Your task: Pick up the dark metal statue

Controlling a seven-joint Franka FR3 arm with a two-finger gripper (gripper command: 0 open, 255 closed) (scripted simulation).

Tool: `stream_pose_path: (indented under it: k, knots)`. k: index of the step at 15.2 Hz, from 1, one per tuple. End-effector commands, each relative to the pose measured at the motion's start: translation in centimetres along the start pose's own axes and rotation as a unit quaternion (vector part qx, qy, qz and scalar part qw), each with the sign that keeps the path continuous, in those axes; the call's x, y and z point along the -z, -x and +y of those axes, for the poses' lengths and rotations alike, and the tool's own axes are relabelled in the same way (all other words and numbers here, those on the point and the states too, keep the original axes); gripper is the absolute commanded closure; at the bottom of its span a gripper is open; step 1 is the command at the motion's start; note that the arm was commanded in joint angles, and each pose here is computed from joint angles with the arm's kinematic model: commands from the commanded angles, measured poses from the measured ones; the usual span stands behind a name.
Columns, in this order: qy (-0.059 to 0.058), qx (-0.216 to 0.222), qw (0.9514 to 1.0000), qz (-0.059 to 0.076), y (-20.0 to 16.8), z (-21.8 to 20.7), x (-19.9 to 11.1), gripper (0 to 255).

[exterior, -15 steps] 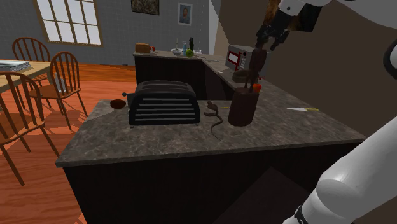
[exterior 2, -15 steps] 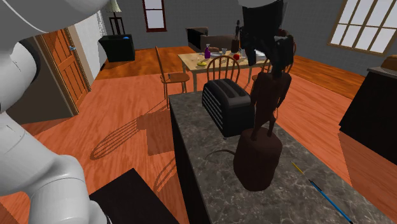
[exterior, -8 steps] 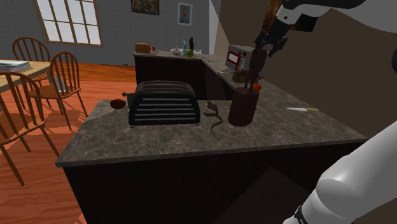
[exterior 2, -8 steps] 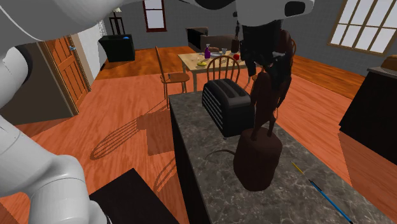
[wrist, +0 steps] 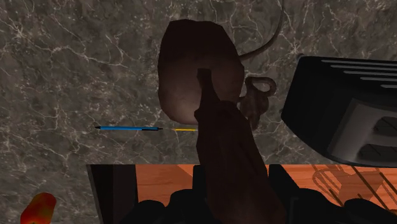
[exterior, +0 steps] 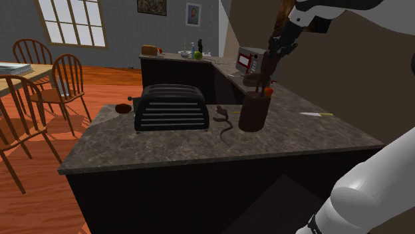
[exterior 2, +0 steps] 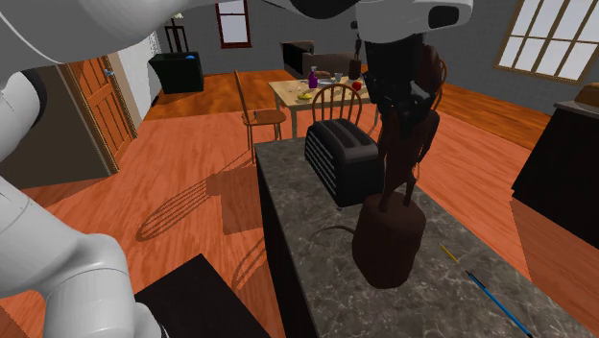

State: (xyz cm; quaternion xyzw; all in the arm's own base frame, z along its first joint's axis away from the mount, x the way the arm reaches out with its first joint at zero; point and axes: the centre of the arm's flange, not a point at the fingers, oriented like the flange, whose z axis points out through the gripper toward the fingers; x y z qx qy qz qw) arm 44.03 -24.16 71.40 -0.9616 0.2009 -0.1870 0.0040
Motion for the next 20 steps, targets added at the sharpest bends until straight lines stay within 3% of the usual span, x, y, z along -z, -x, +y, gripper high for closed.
stream_pose_path:
  k: [1, 20]
  knots:
    - [0.000, 0.000, 1.0000, -0.001, 0.0, -0.1, -0.1, 255]
    - [0.000, 0.000, 1.0000, -0.001, -2.9, -0.7, 7.4, 255]
